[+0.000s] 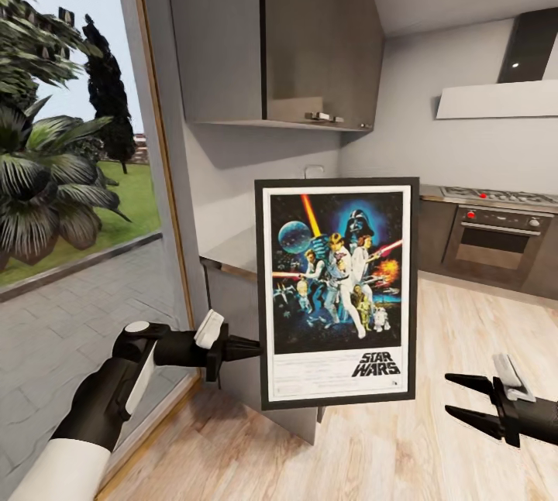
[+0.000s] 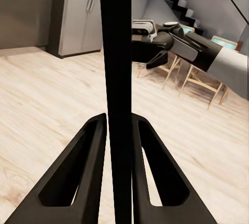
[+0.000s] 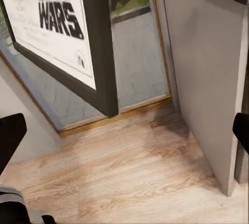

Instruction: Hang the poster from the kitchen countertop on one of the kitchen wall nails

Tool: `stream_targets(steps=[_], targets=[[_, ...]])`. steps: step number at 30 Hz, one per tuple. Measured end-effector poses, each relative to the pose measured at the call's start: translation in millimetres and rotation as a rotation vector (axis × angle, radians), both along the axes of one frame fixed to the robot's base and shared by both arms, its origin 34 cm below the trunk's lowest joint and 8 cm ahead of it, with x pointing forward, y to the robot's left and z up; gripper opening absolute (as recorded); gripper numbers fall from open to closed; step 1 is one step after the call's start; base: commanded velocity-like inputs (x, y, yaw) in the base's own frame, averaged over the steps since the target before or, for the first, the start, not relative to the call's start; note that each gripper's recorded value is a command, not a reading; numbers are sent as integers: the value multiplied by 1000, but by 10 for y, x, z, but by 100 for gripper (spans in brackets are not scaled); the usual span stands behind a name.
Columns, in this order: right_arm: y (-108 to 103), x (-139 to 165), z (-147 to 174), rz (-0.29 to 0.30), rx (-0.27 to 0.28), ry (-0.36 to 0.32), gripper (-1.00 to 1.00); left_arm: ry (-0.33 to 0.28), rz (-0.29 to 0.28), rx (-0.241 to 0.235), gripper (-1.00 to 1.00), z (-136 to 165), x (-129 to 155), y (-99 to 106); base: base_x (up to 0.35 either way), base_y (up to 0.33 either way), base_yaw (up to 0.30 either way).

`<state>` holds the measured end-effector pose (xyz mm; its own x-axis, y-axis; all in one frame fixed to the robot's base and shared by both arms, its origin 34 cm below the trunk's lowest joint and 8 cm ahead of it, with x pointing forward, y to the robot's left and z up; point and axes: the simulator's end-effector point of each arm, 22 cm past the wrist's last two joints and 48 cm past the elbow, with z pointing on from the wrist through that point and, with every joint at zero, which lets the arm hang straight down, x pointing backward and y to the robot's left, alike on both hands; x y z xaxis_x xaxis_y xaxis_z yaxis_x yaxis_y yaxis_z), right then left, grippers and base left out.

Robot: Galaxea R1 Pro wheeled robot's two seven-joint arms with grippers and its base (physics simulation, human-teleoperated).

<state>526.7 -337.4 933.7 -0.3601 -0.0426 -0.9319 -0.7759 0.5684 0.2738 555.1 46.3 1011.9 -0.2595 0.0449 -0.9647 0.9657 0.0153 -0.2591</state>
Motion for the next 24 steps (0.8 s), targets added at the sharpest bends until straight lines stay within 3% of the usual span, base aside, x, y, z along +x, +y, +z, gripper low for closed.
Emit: stream_targets(steps=[7,24], targets=[[279,99,61,67,17,51,100,-2,-15,7,-100,-10,-35,-44,0,0,0],[344,145,117,82,19,48,100,-3,-27,14,-100,-25,-66,-80,0,0,0]])
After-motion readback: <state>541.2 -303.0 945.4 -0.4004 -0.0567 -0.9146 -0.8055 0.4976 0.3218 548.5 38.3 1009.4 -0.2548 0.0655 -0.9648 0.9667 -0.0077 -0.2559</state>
